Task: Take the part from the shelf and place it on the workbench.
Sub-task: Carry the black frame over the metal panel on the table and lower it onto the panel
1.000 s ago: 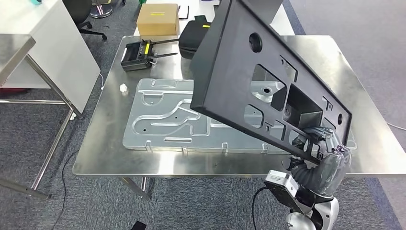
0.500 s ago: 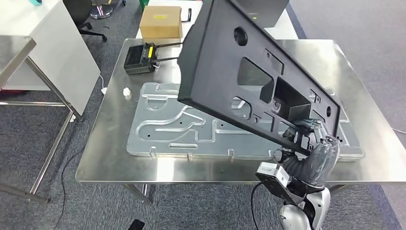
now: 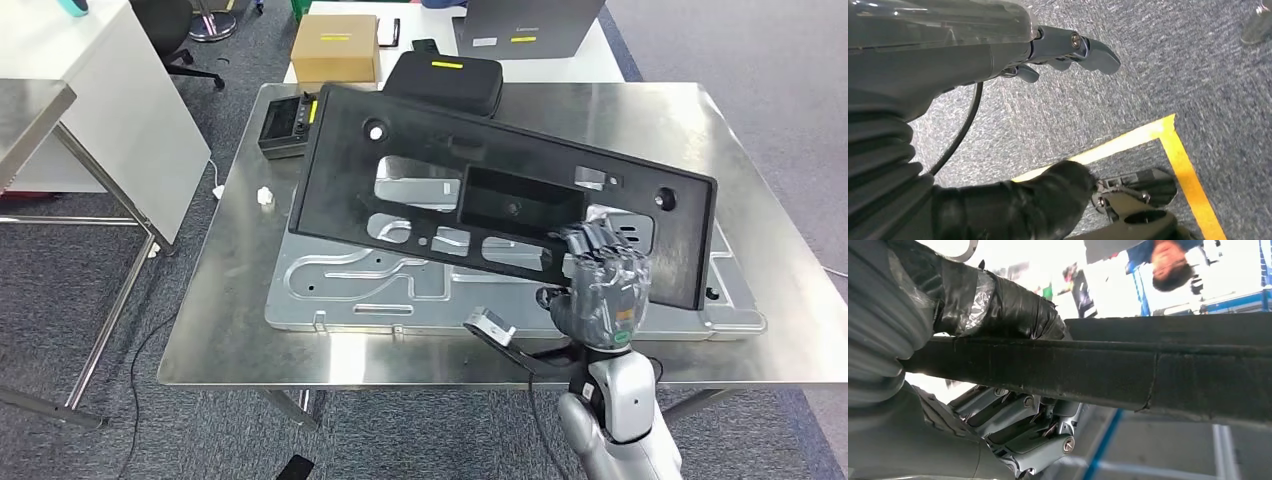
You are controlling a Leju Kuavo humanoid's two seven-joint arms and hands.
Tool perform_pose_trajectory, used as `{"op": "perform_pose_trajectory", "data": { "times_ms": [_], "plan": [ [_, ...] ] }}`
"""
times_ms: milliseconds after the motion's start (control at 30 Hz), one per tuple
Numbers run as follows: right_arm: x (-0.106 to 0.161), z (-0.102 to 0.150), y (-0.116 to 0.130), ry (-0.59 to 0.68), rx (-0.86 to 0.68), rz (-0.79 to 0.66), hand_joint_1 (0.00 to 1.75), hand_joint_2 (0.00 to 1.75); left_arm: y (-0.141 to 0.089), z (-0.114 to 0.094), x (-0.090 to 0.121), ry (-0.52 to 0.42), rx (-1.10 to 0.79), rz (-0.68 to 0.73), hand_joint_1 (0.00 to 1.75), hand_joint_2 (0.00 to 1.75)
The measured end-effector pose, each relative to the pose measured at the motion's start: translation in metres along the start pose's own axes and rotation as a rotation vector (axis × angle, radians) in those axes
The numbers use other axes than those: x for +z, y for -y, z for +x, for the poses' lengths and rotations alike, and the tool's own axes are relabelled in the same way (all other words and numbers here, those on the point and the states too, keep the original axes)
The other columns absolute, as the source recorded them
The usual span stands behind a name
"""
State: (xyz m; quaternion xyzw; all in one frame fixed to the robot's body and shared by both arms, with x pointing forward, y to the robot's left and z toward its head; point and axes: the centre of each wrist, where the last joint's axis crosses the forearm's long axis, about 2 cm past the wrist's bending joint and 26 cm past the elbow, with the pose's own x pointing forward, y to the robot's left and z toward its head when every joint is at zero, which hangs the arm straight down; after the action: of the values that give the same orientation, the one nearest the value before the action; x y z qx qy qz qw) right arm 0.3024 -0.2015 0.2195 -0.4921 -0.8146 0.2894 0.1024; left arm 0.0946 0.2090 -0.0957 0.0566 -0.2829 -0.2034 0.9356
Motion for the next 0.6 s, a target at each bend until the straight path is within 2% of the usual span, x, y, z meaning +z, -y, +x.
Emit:
{"op": "perform_pose_trajectory", "data": {
  "times_ms": [133,333,467,600],
  "plan": [
    [-0.013,-0.01,-0.018,0.051,0.133,0.059,1.68,1.75,-0.001,0.004,-0.001,0.004,-0.023,-0.008,0.0,0.0],
    [-0.02,-0.023,-0.048,0.064,0.197,0.202,1.68,1.75,-0.001,0.007,-0.002,0.006,-0.043,-0.023,0.0,0.0],
    [-0.016,-0.032,-0.067,0.083,0.208,0.328,1.68,1.75,-0.002,0.012,-0.004,0.011,-0.062,-0.029,0.0,0.0],
    [0.0,-0.037,-0.085,0.101,0.129,0.488,1.71,1.75,-0.001,0.015,-0.004,0.018,-0.076,-0.037,0.0,0.0]
  ]
}}
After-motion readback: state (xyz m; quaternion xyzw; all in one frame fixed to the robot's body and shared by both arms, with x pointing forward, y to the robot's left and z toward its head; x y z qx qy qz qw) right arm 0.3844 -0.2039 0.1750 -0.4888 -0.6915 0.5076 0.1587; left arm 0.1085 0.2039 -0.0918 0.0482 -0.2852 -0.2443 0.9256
